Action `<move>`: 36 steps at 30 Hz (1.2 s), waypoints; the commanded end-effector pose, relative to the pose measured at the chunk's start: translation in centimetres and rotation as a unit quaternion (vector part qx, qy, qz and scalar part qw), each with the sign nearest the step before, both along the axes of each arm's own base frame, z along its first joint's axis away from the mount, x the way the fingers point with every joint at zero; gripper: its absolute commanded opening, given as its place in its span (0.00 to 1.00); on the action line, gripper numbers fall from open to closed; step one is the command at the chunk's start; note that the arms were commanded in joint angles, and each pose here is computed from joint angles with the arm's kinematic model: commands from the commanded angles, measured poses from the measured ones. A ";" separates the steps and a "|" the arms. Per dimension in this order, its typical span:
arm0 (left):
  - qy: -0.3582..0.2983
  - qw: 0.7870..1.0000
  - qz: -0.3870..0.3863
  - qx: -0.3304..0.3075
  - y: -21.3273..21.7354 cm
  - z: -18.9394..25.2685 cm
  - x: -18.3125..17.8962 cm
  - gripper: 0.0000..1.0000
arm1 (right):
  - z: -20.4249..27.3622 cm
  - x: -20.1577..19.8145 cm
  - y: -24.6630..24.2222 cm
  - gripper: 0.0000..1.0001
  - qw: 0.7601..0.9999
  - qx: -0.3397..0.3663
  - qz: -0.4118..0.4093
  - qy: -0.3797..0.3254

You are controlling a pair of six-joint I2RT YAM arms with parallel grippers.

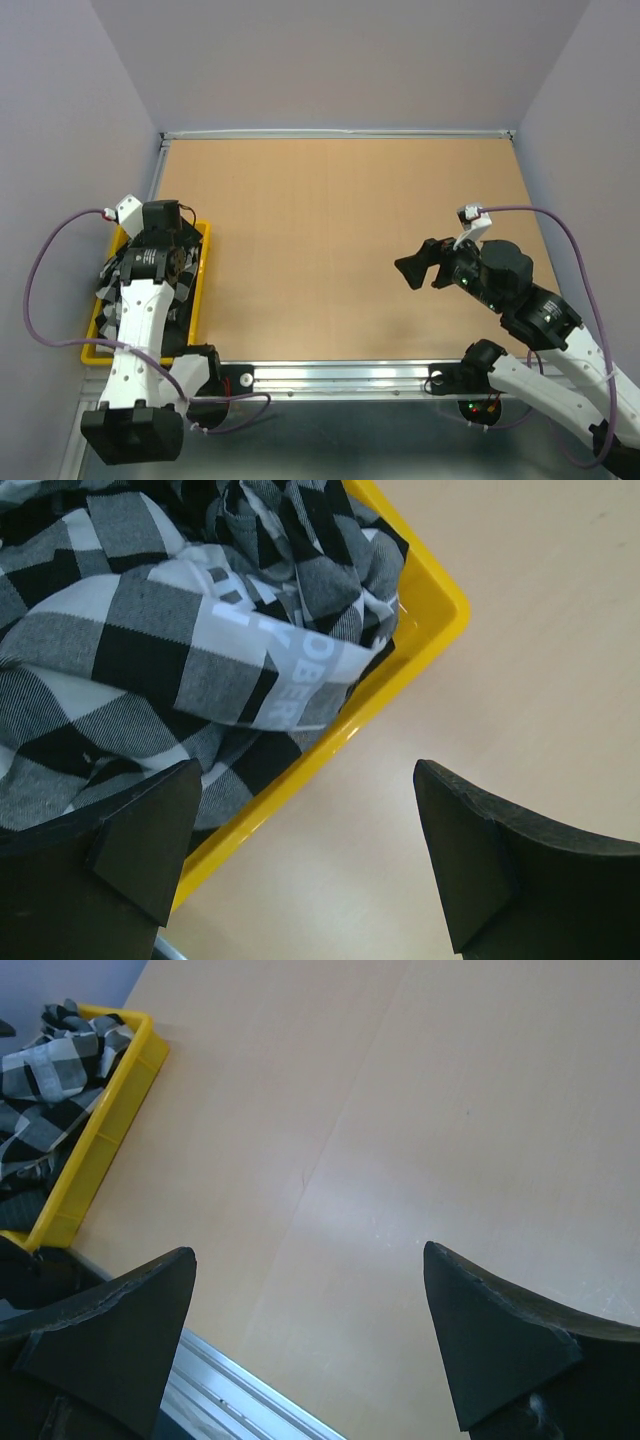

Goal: Fold and stack the long sleeve shirts
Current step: Grab the shirt from the pile

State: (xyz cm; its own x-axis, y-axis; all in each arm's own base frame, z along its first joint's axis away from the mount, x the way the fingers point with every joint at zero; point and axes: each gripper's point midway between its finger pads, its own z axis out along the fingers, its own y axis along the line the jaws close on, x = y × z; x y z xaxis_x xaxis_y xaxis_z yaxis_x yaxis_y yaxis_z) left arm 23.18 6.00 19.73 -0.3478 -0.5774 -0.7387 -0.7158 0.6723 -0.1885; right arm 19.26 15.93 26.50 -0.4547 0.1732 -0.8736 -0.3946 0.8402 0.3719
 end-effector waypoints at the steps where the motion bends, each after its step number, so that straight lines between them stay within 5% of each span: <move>1: -0.050 0.996 0.068 0.017 2.7 1.2 2.4 0.98 | 1.7 -0.3 0.7 1.00 0.999 0.027 0.014 -0.009; 17: -0.048 0.984 0.153 -0.079 6.8 -6.7 4.6 0.94 | 0.4 2.7 1.6 1.00 0.999 -0.043 0.003 -0.006; 20: -0.042 0.983 0.156 -0.085 6.7 -7.6 4.2 0.84 | 0.3 2.8 1.9 1.00 0.999 -0.046 0.009 -0.004; 23: -0.046 0.982 0.161 -0.083 6.8 -7.9 3.9 0.63 | 0.2 2.9 1.9 1.00 0.999 -0.049 0.011 -0.006; 29: -0.059 0.983 0.160 -0.066 7.1 -5.8 3.6 0.04 | 0.7 3.1 2.0 1.00 0.998 -0.054 0.014 -0.013; 36: -0.182 0.976 0.116 -0.019 7.3 8.0 4.7 0.00 | 2.0 3.4 2.1 1.00 0.998 -0.057 0.016 -0.030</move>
State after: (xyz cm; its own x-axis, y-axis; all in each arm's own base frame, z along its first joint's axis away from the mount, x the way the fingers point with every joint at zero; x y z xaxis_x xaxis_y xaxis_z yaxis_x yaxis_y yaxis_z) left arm 26.72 12.80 17.29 -0.0583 -0.7268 -0.6844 -0.8344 0.4118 -0.3662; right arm 21.75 17.45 23.35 -0.5166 0.0043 -0.8562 -0.3997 0.8831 0.2456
